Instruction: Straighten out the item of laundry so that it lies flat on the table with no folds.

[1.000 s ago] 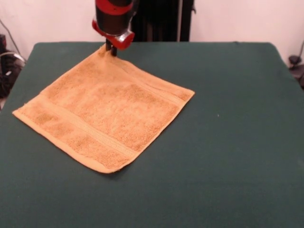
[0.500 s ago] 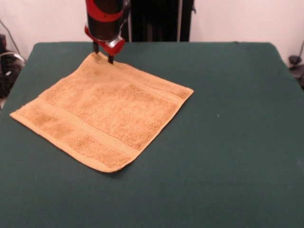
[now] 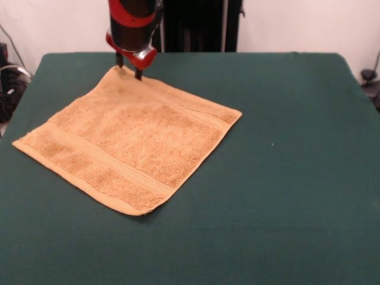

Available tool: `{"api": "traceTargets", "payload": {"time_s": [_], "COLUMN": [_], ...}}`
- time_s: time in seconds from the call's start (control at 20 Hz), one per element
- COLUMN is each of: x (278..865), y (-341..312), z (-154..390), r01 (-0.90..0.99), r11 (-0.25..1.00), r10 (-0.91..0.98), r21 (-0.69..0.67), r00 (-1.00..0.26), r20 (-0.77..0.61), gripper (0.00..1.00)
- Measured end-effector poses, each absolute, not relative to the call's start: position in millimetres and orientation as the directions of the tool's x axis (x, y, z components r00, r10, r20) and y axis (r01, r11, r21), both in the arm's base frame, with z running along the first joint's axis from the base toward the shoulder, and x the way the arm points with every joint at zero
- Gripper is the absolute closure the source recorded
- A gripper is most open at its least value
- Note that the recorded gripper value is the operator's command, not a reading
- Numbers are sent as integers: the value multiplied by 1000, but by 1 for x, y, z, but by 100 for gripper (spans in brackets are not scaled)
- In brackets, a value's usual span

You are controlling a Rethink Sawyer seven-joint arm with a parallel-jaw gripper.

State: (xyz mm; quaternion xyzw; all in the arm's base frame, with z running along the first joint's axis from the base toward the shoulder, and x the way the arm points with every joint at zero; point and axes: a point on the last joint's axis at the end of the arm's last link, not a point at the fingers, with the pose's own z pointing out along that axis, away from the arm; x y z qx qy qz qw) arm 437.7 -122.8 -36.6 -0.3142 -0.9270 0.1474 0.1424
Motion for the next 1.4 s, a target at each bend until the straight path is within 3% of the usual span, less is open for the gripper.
{"api": "traceTargets", "payload": {"time_s": [0.4, 0.95, 1.4], "x": [446, 491, 506], "y": [-119, -100, -105], "z": [-24, 73, 100], "r01": [499, 521, 540], "r11": [797, 803, 799], "r10": [572, 578, 581], "r21": [-340, -290, -263], "r00": [-804, -800, -807], "r20": [161, 162, 106], "gripper": [0, 0, 0]}}
